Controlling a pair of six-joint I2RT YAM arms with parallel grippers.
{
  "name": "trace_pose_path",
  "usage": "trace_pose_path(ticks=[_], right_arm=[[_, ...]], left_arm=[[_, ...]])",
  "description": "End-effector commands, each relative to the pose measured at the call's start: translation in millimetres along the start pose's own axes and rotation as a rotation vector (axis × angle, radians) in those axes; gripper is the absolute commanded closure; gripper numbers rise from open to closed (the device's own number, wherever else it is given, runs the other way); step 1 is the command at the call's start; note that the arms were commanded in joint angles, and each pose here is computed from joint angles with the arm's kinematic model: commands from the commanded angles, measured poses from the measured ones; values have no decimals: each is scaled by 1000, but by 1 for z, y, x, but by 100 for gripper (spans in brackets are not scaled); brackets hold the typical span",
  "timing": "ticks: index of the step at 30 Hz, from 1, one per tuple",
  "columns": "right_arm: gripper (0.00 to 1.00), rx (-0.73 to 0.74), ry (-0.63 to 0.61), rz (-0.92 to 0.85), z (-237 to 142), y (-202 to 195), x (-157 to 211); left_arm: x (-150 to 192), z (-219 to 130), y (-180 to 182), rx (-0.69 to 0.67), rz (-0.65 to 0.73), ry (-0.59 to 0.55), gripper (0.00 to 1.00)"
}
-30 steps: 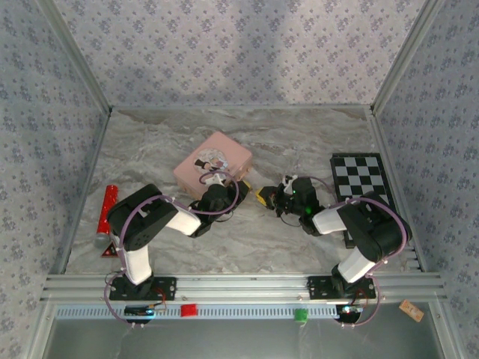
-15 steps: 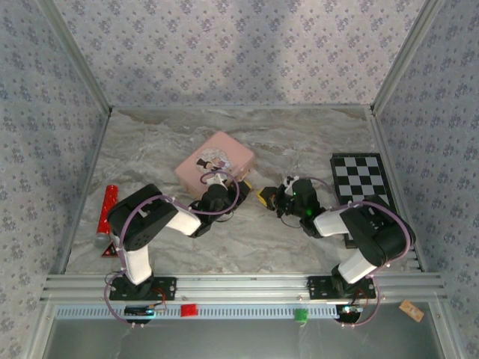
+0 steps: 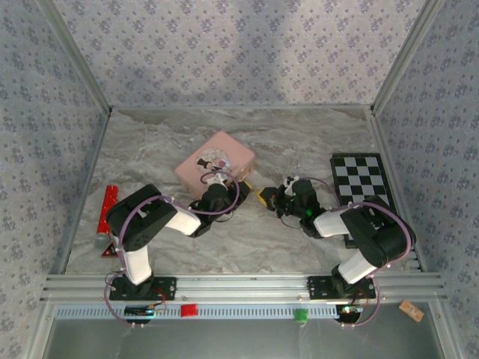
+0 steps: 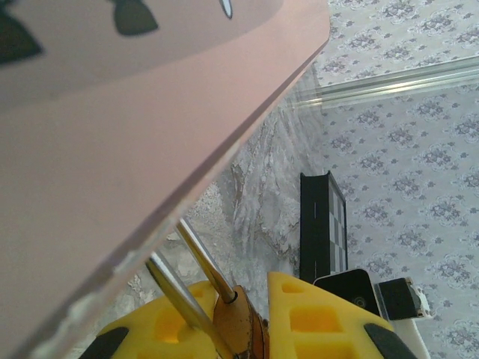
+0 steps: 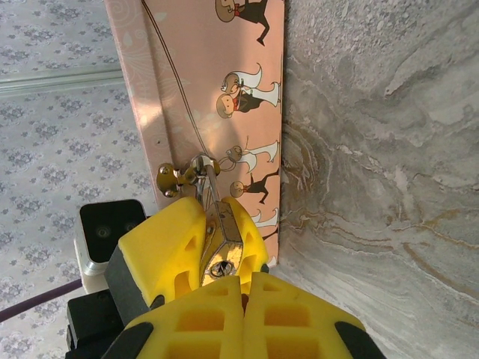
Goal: Unlock the padlock with the key
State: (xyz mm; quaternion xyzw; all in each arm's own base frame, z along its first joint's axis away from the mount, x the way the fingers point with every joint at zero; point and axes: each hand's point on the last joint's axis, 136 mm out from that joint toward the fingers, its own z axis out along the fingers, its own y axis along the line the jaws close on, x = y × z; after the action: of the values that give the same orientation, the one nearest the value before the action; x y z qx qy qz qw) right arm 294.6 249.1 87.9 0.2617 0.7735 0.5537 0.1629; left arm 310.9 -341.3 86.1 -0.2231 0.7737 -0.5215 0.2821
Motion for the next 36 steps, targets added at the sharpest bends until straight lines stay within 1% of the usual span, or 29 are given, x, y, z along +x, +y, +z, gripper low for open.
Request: trace_pose_path(ticks=[1,7,14,27,31,36], right_arm=[[100,-24,-2,-23,7,12,-1],[100,-35,2,-11,9,15,1],[100,-86,18,24,18,26,5],[100,-31,-4,-2,16,24,10],[100,-48,2,3,17,30,11],[100,-70,3,21,20,35,12]], left_arm=[[57,-1,-11,33,-204,278,100],[58,1,-12,32,-203,282,100],[58,2,-13,35,-198,284,100],[59,1,-3,-13,-179,285,100],[58,0,0,-35,-156,283,100],[58,0,-5,-10,-154,283,100]])
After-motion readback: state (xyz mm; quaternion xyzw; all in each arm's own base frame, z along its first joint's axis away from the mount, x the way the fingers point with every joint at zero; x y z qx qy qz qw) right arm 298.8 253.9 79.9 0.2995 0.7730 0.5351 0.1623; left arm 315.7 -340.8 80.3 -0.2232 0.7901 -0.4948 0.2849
